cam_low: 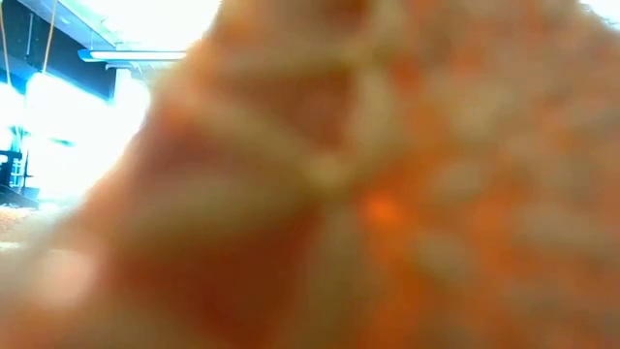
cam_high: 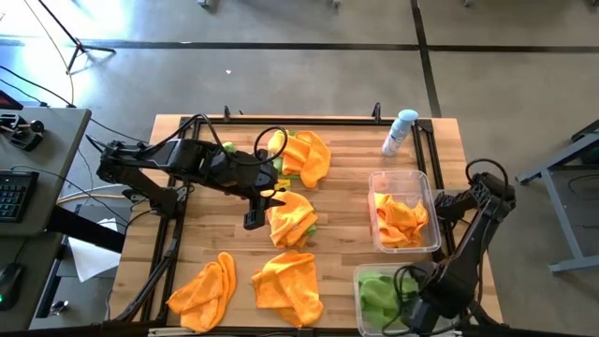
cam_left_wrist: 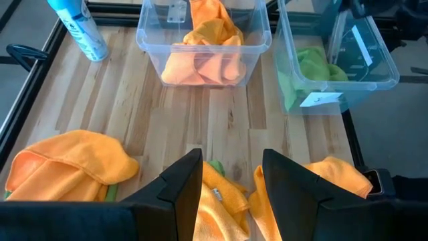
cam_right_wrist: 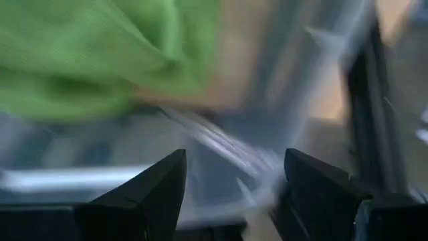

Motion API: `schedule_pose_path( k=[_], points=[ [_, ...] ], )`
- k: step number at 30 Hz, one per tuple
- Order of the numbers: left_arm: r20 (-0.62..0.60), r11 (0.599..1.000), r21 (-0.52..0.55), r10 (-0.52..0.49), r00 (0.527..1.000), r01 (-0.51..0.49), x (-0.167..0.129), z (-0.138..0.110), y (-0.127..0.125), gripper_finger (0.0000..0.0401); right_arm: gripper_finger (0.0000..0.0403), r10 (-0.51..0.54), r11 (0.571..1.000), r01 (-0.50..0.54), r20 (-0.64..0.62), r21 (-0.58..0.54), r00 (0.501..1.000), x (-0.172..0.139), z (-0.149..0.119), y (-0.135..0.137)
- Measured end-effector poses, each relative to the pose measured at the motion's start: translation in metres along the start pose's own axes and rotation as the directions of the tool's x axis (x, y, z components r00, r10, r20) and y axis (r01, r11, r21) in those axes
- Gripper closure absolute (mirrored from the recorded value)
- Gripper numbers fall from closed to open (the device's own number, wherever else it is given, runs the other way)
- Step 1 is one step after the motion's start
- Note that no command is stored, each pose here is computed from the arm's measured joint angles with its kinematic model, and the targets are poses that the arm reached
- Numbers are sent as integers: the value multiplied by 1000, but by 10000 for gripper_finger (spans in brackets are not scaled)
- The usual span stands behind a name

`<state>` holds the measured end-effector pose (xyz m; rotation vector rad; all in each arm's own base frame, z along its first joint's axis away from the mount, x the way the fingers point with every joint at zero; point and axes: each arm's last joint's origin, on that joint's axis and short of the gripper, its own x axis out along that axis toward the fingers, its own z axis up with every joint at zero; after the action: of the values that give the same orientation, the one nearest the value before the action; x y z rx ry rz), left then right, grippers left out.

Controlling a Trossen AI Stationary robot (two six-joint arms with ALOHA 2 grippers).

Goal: Sort microfiber towel by color & place in baskets
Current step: Put the yellow towel into the top transparent bin

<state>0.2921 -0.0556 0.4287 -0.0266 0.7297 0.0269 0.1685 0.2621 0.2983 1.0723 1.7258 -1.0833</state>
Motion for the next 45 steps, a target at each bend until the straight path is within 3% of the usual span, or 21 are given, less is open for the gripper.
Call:
schedule_pose_path(
  k=[2,4,6,19,30,35,40,43,45],
  points=[
    [0,1000,6,0,1000,0,0,0,0,256,155,71,997,-69,59,-40,996,0,-1,1],
    [0,1000,6,0,1000,0,0,0,0,256,155,239,969,-225,161,-101,958,-3,-4,6],
    [-1,1000,6,0,1000,0,0,0,0,256,155,306,951,-287,224,-114,925,-7,-2,7],
    [16,998,50,44,999,-45,-16,-3,5,256,155,277,960,-250,276,-129,920,-8,3,4],
    [-70,990,113,98,993,-89,-41,-22,-2,256,155,286,958,-266,299,-106,910,-11,8,8],
    [-78,986,138,108,991,-97,-50,-33,-9,256,155,345,939,-322,365,-124,865,-12,10,10],
    [-68,992,94,95,993,-88,-46,-75,-6,256,155,407,913,-379,425,-152,809,-14,11,12],
    [-24,998,13,70,997,-69,-47,-102,1,256,155,464,883,-430,492,-189,737,-16,13,13],
    [17,998,-35,43,999,-43,-50,-118,6,256,155,519,848,-472,557,-240,649,-19,15,15]
  ],
)
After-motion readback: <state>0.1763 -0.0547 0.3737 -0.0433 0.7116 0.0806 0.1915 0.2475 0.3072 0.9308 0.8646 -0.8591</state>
